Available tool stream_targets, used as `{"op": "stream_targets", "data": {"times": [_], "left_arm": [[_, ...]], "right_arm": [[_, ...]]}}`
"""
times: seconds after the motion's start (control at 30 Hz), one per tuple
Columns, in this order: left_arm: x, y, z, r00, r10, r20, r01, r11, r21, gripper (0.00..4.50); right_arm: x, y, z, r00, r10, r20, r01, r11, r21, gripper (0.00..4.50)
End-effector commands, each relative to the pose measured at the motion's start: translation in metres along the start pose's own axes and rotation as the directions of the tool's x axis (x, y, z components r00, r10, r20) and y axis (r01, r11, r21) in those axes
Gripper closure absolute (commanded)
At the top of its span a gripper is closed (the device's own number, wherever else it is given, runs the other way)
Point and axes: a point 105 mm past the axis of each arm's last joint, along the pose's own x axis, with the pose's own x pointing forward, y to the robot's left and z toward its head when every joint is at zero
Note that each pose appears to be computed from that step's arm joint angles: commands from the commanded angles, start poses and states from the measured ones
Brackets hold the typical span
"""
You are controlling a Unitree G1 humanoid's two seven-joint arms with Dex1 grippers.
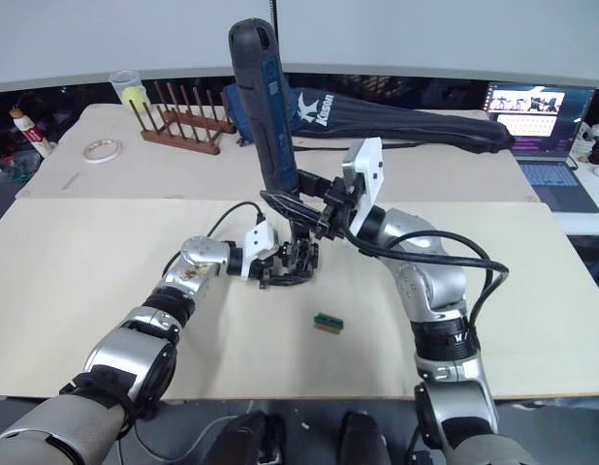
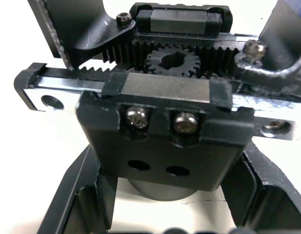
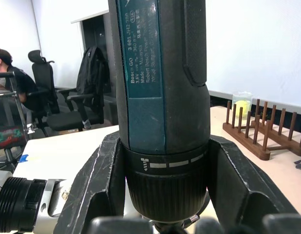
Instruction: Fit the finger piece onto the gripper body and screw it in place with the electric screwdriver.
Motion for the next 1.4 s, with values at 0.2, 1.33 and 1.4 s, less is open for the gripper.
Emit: {"op": "stream_targets", "data": {"times": [0.2,1.33,1.4], "left_arm": [[-0.0063,0.0059,0.0066,1.000,0.019,0.009,-0.019,0.999,0.029,2.17],[-0.0065,0.0068,0.0089,1.000,0.019,0.014,-0.020,0.999,0.031,2.17],[-0.0065,0.0069,0.0089,1.000,0.019,0.014,-0.019,0.999,0.032,2.17]], "right_arm": [[0.0026,0.0045,0.0137,0.998,0.012,0.064,-0.011,1.000,-0.014,2.55],[0.0013,0.0040,0.0055,0.999,0.011,0.035,-0.010,1.000,-0.014,2.55],[0.0015,0.0038,0.0054,0.999,0.010,0.035,-0.010,1.000,-0.014,2.55]]}}
